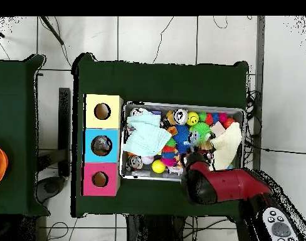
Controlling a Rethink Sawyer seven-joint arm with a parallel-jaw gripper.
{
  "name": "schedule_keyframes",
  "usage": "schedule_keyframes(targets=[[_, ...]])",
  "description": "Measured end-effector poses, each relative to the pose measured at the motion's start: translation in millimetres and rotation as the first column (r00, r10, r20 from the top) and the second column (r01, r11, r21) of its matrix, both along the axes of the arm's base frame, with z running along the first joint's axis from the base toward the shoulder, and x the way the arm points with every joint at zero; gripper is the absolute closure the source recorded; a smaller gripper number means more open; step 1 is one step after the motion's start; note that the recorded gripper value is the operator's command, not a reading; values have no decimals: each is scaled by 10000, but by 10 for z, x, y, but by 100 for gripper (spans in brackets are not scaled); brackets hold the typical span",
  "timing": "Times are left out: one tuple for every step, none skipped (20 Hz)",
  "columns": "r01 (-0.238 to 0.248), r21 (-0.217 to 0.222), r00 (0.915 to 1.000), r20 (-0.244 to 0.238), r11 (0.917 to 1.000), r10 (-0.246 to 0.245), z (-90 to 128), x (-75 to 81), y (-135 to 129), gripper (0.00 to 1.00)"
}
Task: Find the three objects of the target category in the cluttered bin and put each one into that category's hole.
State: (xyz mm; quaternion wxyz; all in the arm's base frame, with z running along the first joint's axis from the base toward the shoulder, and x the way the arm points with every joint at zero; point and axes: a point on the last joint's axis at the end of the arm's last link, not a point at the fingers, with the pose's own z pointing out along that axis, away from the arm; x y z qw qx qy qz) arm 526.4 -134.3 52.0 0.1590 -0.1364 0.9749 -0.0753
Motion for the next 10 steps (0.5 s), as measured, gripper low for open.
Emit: schedule_keyframes(targets=[[25,-6,10000,-50,10000,-25,20,20,43,100],[49,-10,10000,-84,10000,-49,38,36,75,100],[145,-11,9997,-185,9999,-145,81,71,142,100],[230,-19,9993,-282,9997,-230,115,94,193,100],[309,-29,9988,-385,9995,-309,138,104,227,100],[379,-53,9980,-511,9993,-381,165,112,271,100],[449,-78,9969,-637,9990,-453,192,120,314,100],[491,-94,9961,-727,9987,-497,207,122,340,100],[553,-128,9945,-886,9984,-563,237,125,386,100],[615,-162,9925,-1045,9980,-629,267,128,432,100]])
